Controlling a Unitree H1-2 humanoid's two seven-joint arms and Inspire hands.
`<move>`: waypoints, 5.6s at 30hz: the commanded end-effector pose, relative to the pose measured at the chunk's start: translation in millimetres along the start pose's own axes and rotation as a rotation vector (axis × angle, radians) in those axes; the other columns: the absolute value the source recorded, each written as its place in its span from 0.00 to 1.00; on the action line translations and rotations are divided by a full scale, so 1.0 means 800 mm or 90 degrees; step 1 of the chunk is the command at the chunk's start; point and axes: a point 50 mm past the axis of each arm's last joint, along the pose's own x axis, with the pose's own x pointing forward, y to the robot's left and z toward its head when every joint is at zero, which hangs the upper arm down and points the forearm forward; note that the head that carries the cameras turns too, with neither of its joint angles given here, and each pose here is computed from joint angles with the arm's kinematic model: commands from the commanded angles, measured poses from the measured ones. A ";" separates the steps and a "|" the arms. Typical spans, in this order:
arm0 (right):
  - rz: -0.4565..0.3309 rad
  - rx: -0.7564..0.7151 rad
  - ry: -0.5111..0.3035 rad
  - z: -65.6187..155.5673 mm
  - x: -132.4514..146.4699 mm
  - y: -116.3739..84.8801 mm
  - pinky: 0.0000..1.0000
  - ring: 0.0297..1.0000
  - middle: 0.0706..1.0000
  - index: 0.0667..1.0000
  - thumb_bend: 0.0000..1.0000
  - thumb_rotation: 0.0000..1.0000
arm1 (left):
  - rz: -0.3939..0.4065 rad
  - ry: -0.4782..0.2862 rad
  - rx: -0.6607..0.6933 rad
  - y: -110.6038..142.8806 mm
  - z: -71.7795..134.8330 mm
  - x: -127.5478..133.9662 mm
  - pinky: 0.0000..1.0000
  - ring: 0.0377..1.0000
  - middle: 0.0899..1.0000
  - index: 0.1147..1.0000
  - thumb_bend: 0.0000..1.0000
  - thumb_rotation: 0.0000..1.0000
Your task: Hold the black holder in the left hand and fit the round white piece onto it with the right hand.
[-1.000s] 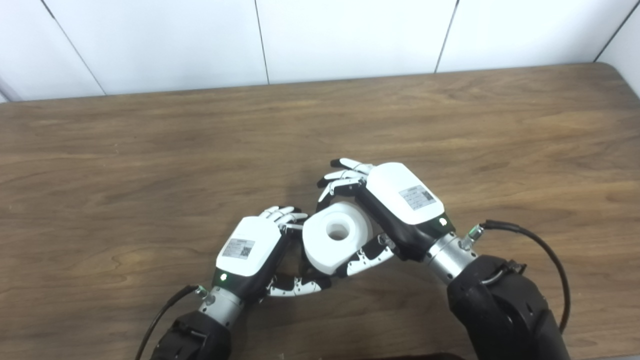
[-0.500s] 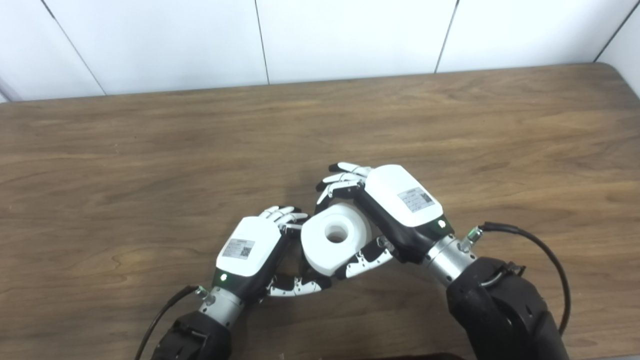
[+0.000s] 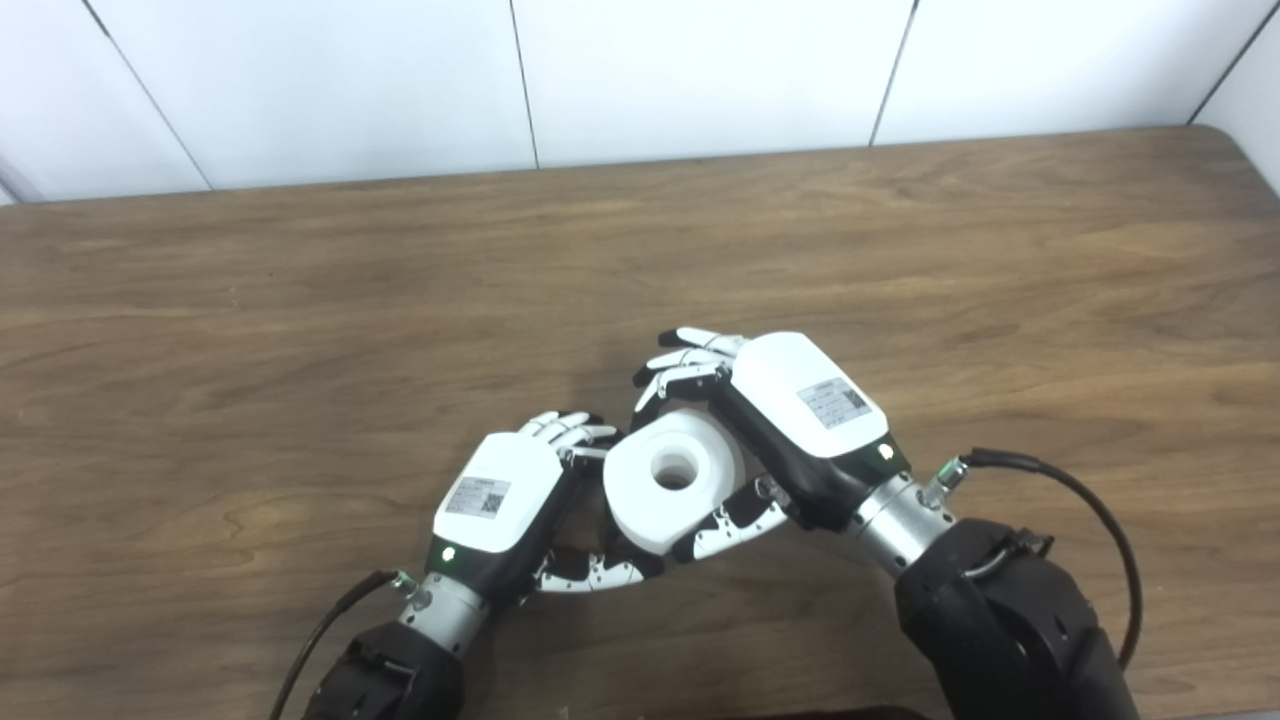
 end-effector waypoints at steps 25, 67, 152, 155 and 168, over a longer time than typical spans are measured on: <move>0.047 -0.006 -0.019 0.011 -0.015 0.008 0.83 0.89 0.76 0.44 0.52 0.13 | -0.057 0.023 0.018 -0.019 -0.006 -0.001 0.88 0.85 0.76 0.42 0.52 0.05; 0.050 -0.012 0.022 -0.010 -0.011 0.004 0.86 0.93 0.85 0.68 1.00 0.38 | -0.087 0.026 0.006 -0.017 -0.003 0.003 0.89 0.86 0.80 0.75 0.91 0.38; 0.099 -0.074 0.049 -0.023 -0.019 -0.057 0.94 1.00 0.95 0.90 1.00 0.45 | -0.066 0.072 -0.160 0.088 0.011 -0.032 0.80 0.92 0.93 0.97 1.00 0.35; 0.098 -0.072 0.051 -0.023 -0.019 -0.057 0.95 1.00 0.95 0.90 1.00 0.45 | -0.034 0.080 -0.184 0.084 0.007 -0.038 0.77 0.90 0.92 0.96 1.00 0.35; 0.072 -0.054 0.086 -0.038 -0.042 -0.067 0.97 1.00 0.95 0.91 0.91 0.71 | 0.087 0.105 -0.276 0.072 -0.009 -0.070 0.78 0.91 0.93 0.95 0.90 0.54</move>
